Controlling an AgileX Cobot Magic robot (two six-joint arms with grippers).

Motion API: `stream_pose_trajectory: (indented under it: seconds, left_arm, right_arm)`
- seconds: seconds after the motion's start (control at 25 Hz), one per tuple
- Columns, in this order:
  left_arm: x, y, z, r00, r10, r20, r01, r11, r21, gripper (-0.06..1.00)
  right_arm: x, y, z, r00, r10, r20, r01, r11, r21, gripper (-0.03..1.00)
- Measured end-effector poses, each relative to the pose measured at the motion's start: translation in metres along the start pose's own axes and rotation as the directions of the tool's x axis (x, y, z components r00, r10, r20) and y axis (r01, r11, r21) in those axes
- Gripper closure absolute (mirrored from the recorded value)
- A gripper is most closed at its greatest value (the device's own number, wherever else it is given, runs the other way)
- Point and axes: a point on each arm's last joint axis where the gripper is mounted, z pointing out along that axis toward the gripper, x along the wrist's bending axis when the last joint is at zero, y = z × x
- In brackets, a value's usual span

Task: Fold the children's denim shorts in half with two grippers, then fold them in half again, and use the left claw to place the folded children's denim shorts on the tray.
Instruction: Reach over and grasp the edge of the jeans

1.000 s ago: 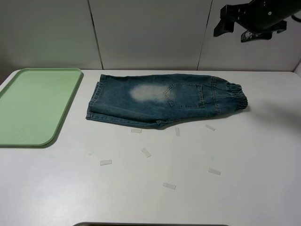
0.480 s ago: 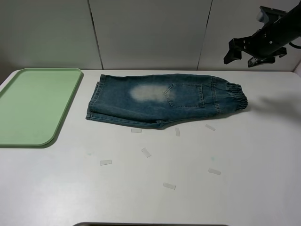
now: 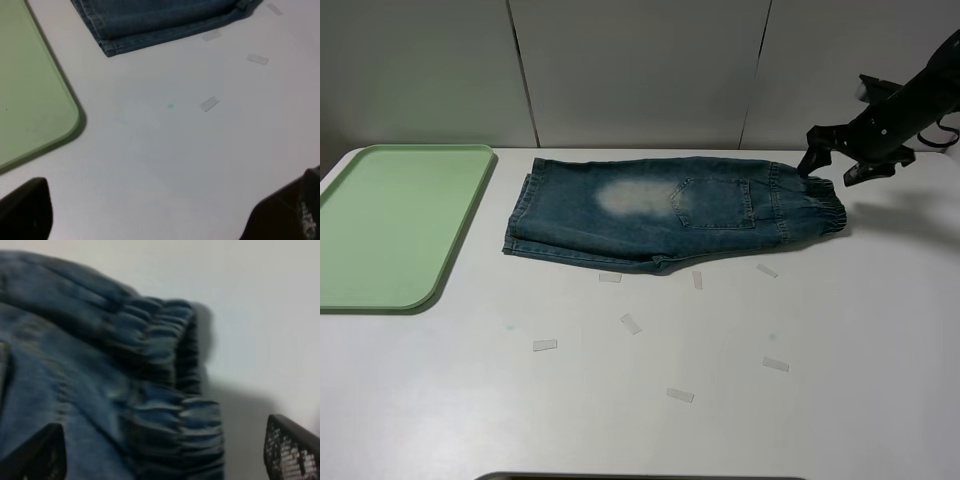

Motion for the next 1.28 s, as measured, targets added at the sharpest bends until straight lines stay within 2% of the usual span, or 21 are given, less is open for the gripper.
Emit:
stream_pose_trajectory:
  seconds: [0.16, 0.48, 0.96, 1.04, 1.12, 1.24, 1.28]
  left_arm:
    - [0.000, 0.000, 0.000, 1.000, 0.000, 0.000, 0.000, 1.000, 0.000, -0.03]
    - [0.000, 0.000, 0.000, 1.000, 0.000, 0.000, 0.000, 1.000, 0.000, -0.03]
    - [0.000, 0.000, 0.000, 1.000, 0.000, 0.000, 0.000, 1.000, 0.000, -0.03]
    - [0.000, 0.000, 0.000, 1.000, 0.000, 0.000, 0.000, 1.000, 0.000, -0.03]
    - [0.000, 0.000, 0.000, 1.000, 0.000, 0.000, 0.000, 1.000, 0.001, -0.03]
    - [0.000, 0.000, 0.000, 1.000, 0.000, 0.000, 0.000, 1.000, 0.001, -0.03]
    - [0.000, 0.000, 0.000, 1.000, 0.000, 0.000, 0.000, 1.000, 0.001, -0.03]
  right_arm:
    - [-0.009, -0.004, 0.011, 1.000, 0.020, 0.007, -0.020, 1.000, 0.015, 0.37]
    - [-0.012, -0.013, 0.033, 0.999, 0.046, -0.004, -0.046, 0.997, 0.054, 0.37]
    - [0.030, -0.012, 0.044, 0.998, -0.002, -0.060, 0.006, 0.998, 0.063, 0.38]
    - [0.040, -0.013, 0.046, 0.997, -0.011, -0.076, 0.016, 0.997, 0.073, 0.46]
    - [0.048, -0.015, 0.048, 0.996, -0.019, -0.090, 0.027, 0.996, 0.084, 0.61]
    - [0.054, -0.016, 0.049, 0.994, -0.075, -0.076, 0.082, 0.992, 0.099, 0.90]
    - [0.054, -0.017, 0.049, 0.994, -0.091, -0.066, 0.098, 0.989, 0.106, 0.89]
